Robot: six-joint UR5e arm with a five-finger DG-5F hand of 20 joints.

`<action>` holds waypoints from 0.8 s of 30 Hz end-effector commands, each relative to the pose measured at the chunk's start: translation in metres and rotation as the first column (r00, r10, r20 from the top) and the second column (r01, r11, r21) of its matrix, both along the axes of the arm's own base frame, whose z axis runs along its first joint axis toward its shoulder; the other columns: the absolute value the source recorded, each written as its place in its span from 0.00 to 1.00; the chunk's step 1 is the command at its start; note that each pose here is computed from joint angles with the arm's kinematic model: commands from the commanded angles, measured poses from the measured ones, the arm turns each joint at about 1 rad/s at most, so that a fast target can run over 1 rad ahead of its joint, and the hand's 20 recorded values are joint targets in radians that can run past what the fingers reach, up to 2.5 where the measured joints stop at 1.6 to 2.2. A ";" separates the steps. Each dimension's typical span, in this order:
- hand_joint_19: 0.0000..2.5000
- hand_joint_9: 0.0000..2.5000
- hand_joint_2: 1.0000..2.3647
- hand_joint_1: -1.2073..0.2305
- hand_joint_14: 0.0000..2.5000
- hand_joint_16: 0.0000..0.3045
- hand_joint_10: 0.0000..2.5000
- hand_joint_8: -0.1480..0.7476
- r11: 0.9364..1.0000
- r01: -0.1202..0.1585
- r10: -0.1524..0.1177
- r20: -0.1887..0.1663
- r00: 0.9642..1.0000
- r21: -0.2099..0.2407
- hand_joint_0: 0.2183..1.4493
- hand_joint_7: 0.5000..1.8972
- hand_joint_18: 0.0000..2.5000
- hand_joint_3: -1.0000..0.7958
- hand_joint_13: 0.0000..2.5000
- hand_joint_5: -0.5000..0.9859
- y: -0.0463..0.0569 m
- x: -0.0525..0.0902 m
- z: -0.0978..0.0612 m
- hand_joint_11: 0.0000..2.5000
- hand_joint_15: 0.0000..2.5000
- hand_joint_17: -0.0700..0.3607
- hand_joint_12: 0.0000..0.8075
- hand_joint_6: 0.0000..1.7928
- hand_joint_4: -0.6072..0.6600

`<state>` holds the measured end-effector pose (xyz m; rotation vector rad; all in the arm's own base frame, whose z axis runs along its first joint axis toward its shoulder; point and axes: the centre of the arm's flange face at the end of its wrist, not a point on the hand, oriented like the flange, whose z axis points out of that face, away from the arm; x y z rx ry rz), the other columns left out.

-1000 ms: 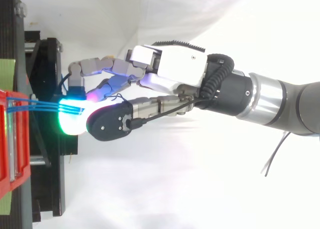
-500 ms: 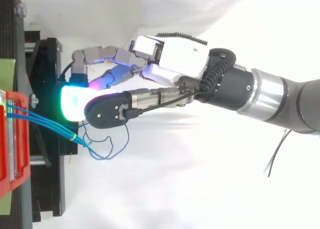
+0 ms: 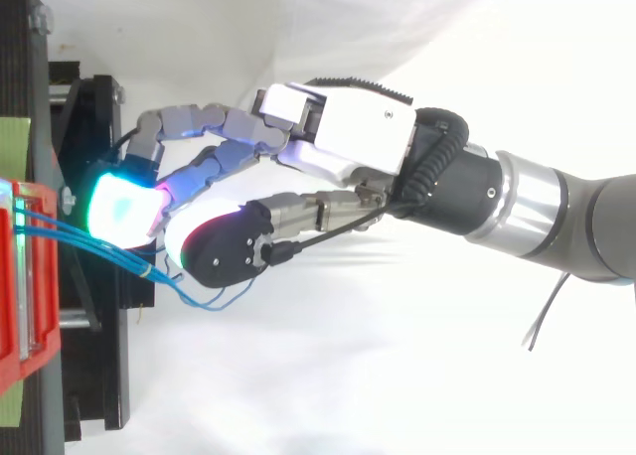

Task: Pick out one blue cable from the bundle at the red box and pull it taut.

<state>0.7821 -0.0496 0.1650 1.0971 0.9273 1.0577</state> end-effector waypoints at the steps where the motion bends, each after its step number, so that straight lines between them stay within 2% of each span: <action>1: 0.25 0.32 0.00 0.51 0.01 0.19 0.01 0.43 1.000 0.017 -0.017 0.000 1.000 -0.019 0.20 0.41 0.24 0.28 0.30 0.24 0.010 0.001 0.000 0.16 0.14 0.47 0.45 0.28 0.63; 5: 0.26 0.32 0.00 0.46 0.01 0.19 0.01 0.42 1.000 0.026 -0.026 0.002 1.000 -0.015 0.22 0.43 0.23 0.28 0.29 0.24 0.016 0.001 0.000 0.17 0.14 0.46 0.43 0.28 0.62; 10: 0.26 0.32 0.00 0.43 0.01 0.18 0.01 0.41 1.000 0.019 -0.019 0.004 1.000 -0.011 0.24 0.45 0.23 0.28 0.29 0.25 0.024 0.001 0.002 0.17 0.14 0.44 0.42 0.28 0.61; 11: 0.26 0.32 0.00 0.43 0.01 0.17 0.01 0.41 1.000 0.013 -0.013 0.003 1.000 -0.009 0.25 0.46 0.23 0.28 0.29 0.25 0.029 0.001 0.000 0.17 0.14 0.44 0.41 0.28 0.61; 24: 0.26 0.33 0.01 0.43 0.01 0.17 0.01 0.40 1.000 -0.002 0.002 -0.001 1.000 -0.006 0.29 0.51 0.22 0.33 0.29 0.26 0.040 0.001 -0.001 0.18 0.14 0.43 0.40 0.28 0.58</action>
